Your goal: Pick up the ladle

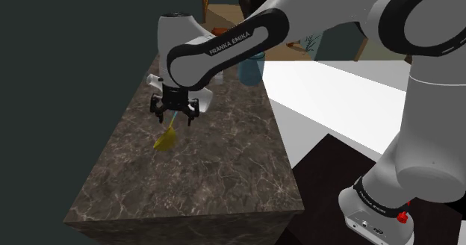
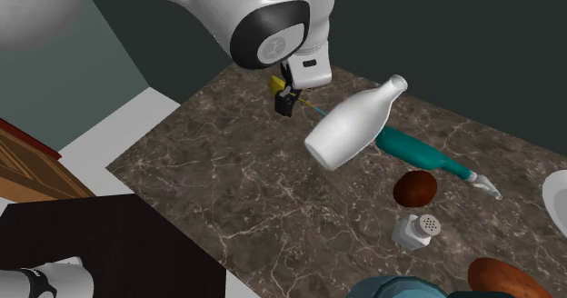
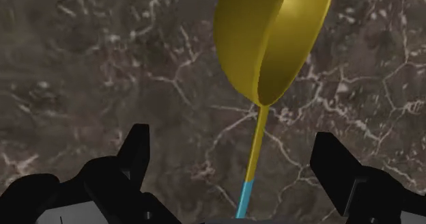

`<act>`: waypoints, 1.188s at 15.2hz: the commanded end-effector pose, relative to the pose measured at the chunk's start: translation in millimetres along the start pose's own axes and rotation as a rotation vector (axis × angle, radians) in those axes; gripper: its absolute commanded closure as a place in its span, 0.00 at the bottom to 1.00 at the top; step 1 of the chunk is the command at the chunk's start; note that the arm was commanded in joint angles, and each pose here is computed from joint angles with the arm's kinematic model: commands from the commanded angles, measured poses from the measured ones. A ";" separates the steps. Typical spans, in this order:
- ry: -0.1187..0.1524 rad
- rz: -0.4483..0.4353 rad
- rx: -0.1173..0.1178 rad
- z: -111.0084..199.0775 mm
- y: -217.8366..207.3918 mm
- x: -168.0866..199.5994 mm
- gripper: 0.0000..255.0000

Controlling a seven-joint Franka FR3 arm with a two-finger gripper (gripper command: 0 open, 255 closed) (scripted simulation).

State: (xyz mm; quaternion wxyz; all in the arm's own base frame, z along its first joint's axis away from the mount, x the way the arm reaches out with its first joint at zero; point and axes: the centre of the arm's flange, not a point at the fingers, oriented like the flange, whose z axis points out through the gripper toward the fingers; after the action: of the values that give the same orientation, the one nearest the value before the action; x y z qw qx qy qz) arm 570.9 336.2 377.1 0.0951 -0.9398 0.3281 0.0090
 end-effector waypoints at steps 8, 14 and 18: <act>0.000 0.005 0.002 33.0 3.5 2.3 1.00; 0.000 0.005 0.002 33.5 3.5 2.4 1.00; 0.000 0.005 0.002 28.4 2.8 2.2 1.00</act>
State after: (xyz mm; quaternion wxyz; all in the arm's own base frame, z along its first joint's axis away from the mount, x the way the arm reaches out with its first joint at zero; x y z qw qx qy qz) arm 572.1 338.1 346.0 0.0962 -0.9389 0.3303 0.0089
